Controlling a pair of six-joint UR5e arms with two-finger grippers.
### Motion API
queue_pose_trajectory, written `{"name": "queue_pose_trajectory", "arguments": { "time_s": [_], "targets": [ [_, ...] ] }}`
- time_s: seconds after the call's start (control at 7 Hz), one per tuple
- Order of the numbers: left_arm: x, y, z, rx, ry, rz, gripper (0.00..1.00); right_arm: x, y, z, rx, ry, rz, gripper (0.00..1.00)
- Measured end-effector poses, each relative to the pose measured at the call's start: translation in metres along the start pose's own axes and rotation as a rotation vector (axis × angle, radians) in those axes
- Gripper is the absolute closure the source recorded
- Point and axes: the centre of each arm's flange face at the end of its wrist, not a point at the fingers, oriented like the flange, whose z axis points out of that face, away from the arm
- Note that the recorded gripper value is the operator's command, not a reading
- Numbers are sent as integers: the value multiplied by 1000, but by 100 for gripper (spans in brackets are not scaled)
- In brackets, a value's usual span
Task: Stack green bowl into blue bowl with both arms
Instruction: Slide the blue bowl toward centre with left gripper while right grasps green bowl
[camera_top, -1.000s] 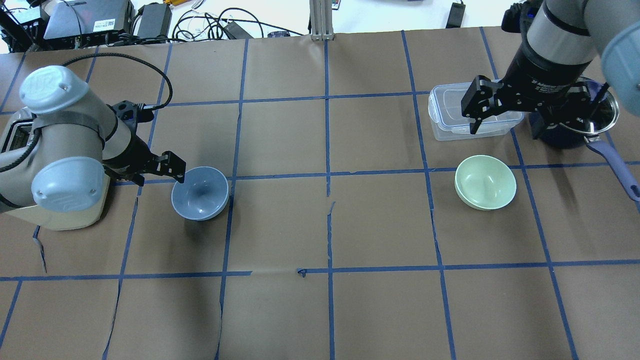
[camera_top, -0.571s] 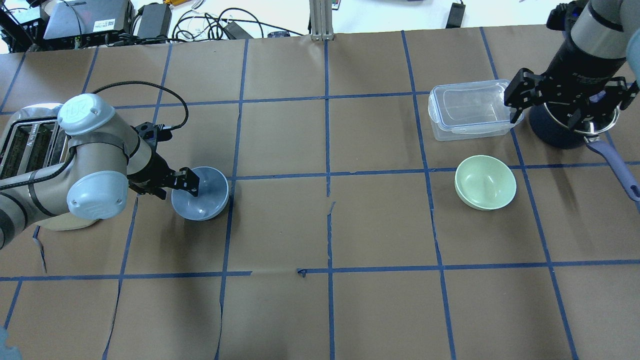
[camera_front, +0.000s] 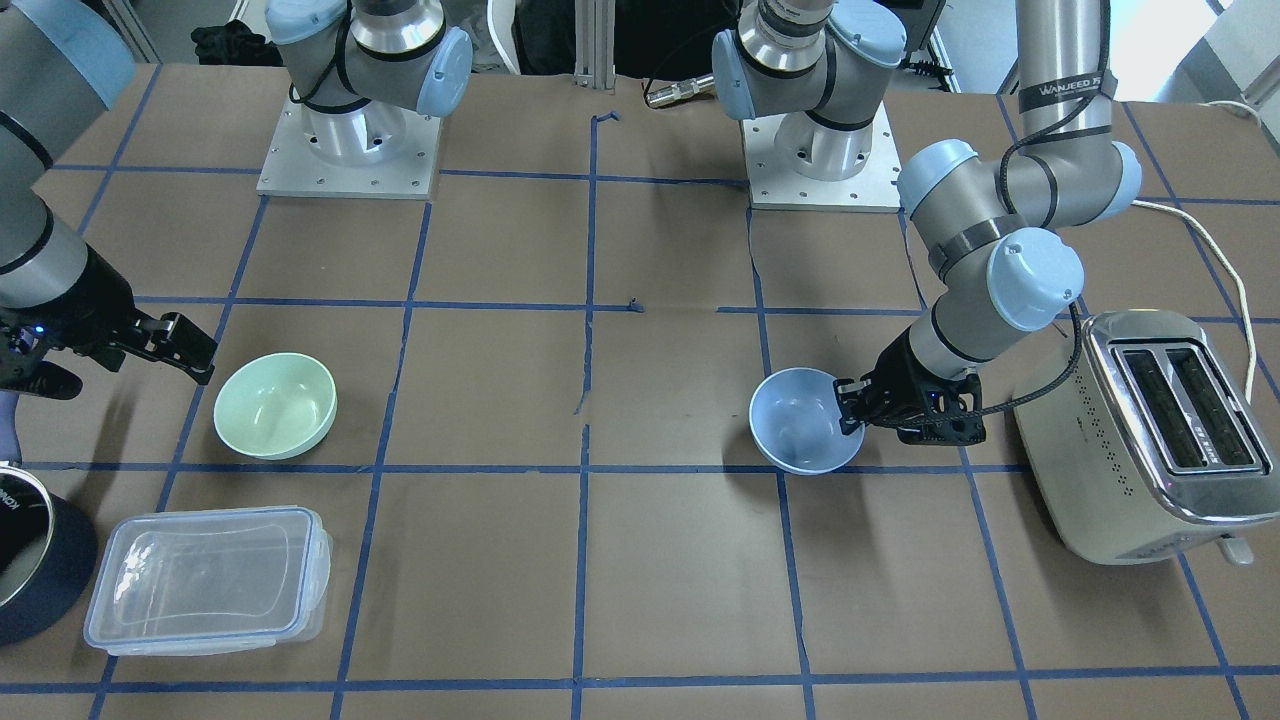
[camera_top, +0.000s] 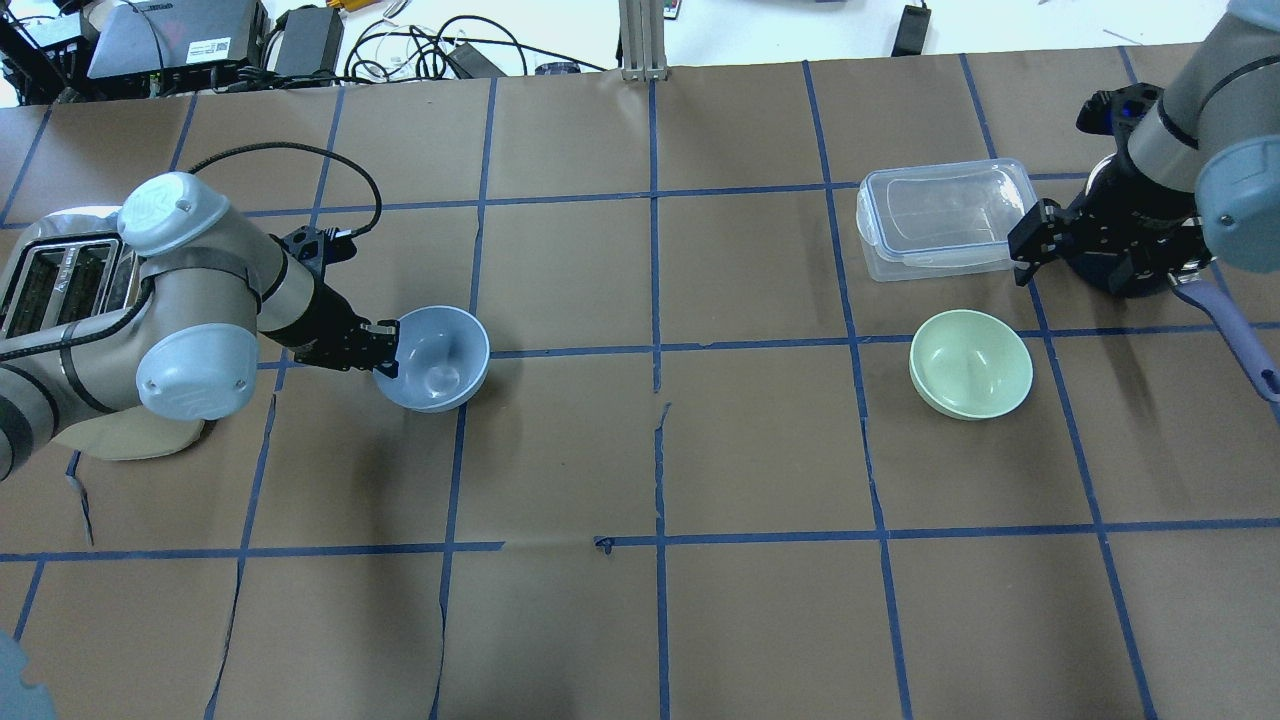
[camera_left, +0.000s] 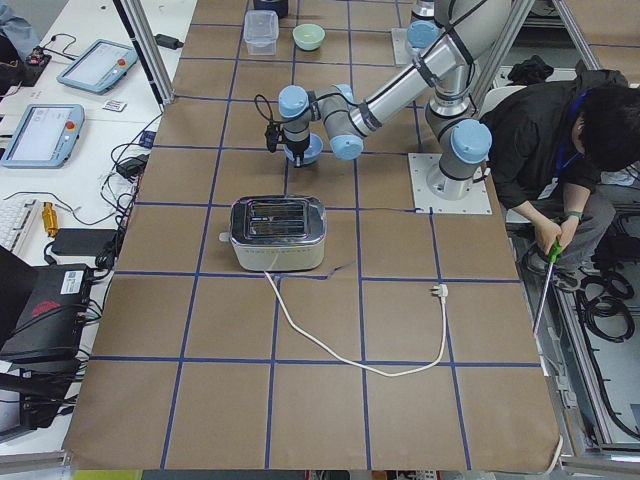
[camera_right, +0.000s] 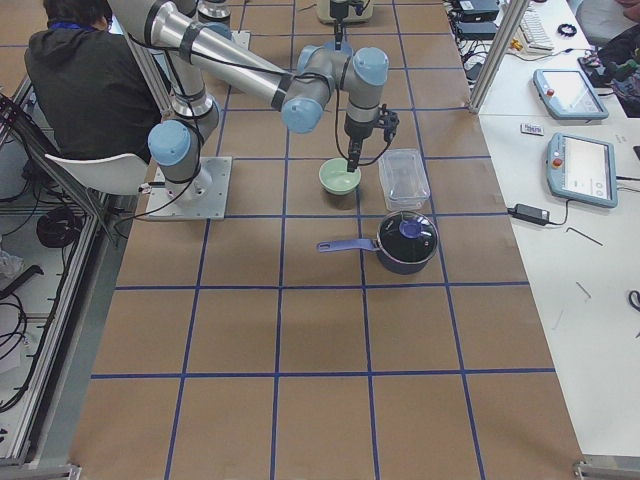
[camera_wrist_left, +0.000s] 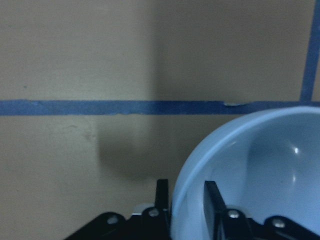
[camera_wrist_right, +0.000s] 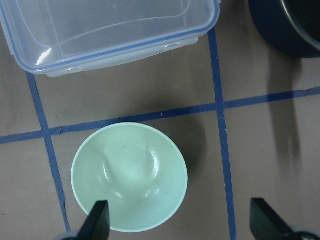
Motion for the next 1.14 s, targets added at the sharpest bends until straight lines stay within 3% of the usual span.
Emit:
{"name": "queue_pose_trajectory", "arguments": {
  "time_s": [0.29, 0.57, 0.86, 1.14],
  "targets": [
    [70, -4, -7, -18, 58, -19, 100, 7, 6, 50, -13, -20, -69, 0],
    [179, 5, 4, 2, 62, -104, 100, 17, 11, 81, -52, -42, -77, 3],
    [231, 14, 25, 27, 69, -139, 100, 19, 9, 103, -87, -69, -76, 6],
    [242, -3, 38, 73, 70, -134, 100, 18, 8, 118, -113, -89, -78, 24]
  ]
}}
